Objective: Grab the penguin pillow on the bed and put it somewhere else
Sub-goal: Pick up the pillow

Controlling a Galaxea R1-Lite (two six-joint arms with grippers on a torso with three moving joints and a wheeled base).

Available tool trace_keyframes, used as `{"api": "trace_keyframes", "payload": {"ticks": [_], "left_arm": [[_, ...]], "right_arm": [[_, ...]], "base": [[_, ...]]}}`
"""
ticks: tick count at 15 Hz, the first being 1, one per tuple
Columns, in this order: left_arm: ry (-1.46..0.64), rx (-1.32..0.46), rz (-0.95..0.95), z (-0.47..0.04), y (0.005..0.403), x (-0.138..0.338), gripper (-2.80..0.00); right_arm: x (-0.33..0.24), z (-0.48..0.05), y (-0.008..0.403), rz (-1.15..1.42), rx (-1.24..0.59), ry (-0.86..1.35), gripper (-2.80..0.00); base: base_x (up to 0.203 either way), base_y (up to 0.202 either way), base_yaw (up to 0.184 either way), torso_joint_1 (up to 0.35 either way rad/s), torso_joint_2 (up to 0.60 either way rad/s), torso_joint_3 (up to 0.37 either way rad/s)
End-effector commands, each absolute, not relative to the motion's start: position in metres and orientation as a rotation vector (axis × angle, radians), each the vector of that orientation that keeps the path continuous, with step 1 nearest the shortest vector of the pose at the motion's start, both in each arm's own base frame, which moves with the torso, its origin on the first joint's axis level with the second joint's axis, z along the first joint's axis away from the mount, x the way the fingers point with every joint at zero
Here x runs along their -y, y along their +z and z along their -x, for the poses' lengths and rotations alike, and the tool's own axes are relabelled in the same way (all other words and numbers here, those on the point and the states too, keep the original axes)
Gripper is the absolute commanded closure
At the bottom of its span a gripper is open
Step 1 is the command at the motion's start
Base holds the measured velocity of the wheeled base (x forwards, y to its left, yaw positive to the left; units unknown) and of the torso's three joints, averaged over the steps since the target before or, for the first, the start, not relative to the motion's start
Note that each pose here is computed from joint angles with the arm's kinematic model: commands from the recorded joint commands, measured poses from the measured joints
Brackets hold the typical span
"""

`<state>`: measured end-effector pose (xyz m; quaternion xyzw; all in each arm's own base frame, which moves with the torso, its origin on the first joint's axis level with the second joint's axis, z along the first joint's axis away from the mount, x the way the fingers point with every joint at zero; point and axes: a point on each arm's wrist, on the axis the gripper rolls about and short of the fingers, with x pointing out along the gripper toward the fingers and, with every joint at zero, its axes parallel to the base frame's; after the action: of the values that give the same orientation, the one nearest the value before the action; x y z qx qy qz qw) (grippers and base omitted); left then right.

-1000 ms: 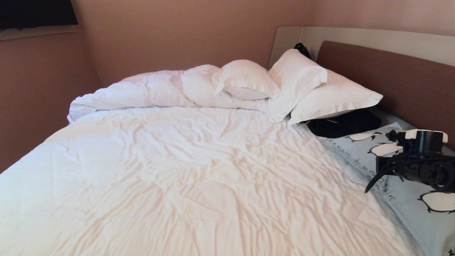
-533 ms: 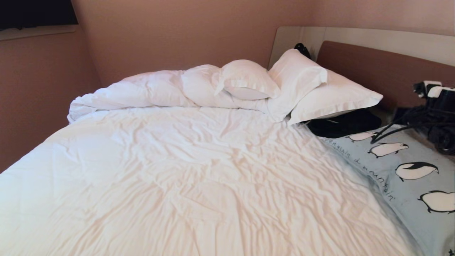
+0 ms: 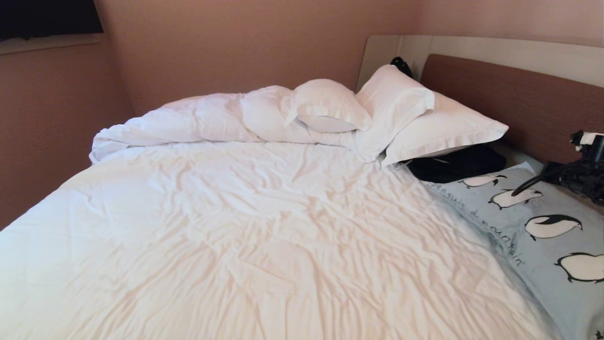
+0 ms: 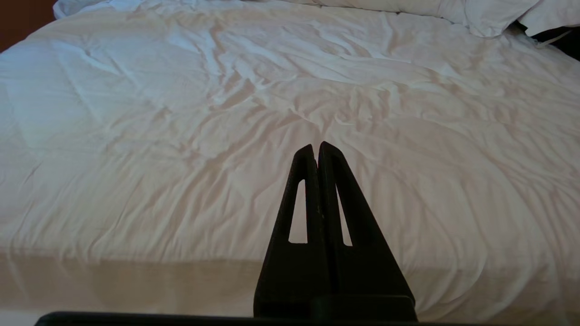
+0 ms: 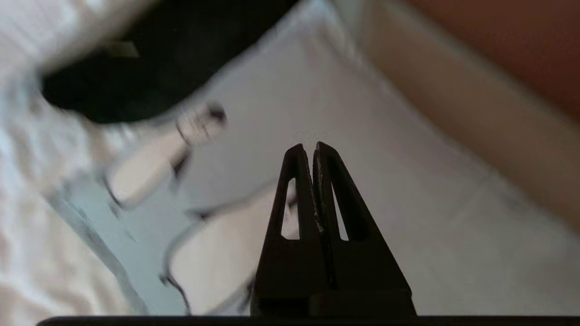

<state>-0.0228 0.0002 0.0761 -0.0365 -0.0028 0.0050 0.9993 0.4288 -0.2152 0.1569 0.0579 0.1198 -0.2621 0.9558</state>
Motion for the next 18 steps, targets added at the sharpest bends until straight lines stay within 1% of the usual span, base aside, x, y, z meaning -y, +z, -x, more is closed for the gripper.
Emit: {"api": "trace_keyframes", "payload": {"ticks": [1, 3, 4, 7, 8, 10, 12, 18], "left_arm": [[0.01, 0.003, 0.074, 0.023, 0.075, 0.0, 0.0], [0.01, 0.003, 0.074, 0.023, 0.075, 0.0, 0.0], [0.009, 0.003, 0.074, 0.023, 0.075, 0.0, 0.0], [0.009, 0.003, 0.074, 0.023, 0.075, 0.0, 0.0], [0.011, 0.003, 0.074, 0.023, 0.075, 0.0, 0.0], [0.01, 0.003, 0.074, 0.023, 0.075, 0.0, 0.0], [0.011, 0.002, 0.074, 0.023, 0.075, 0.0, 0.0], [0.011, 0.003, 0.074, 0.023, 0.075, 0.0, 0.0]], "right_arm": [[0.219, -0.425, 0.13, -0.164, -0.447, -0.542, 0.0], [0.218, -0.423, 0.133, -0.167, -0.464, -0.542, 0.0], [0.216, -0.42, 0.136, -0.176, -0.503, -0.541, 0.0], [0.211, -0.411, 0.158, -0.213, -0.598, -0.543, 0.0], [0.209, -0.407, 0.168, -0.233, -0.645, -0.544, -2.8], [0.205, -0.4, 0.183, -0.274, -0.709, -0.551, -2.8], [0.204, -0.398, 0.181, -0.285, -0.748, -0.551, -2.8], [0.215, -0.411, 0.131, -0.251, -0.873, -0.489, -2.8]], "base": [[0.0, 0.0, 0.0, 0.0, 0.0, 0.0], [0.0, 0.0, 0.0, 0.0, 0.0, 0.0], [0.0, 0.0, 0.0, 0.0, 0.0, 0.0], [0.0, 0.0, 0.0, 0.0, 0.0, 0.0], [0.0, 0.0, 0.0, 0.0, 0.0, 0.0], [0.0, 0.0, 0.0, 0.0, 0.0, 0.0], [0.0, 0.0, 0.0, 0.0, 0.0, 0.0], [0.0, 0.0, 0.0, 0.0, 0.0, 0.0]]}}
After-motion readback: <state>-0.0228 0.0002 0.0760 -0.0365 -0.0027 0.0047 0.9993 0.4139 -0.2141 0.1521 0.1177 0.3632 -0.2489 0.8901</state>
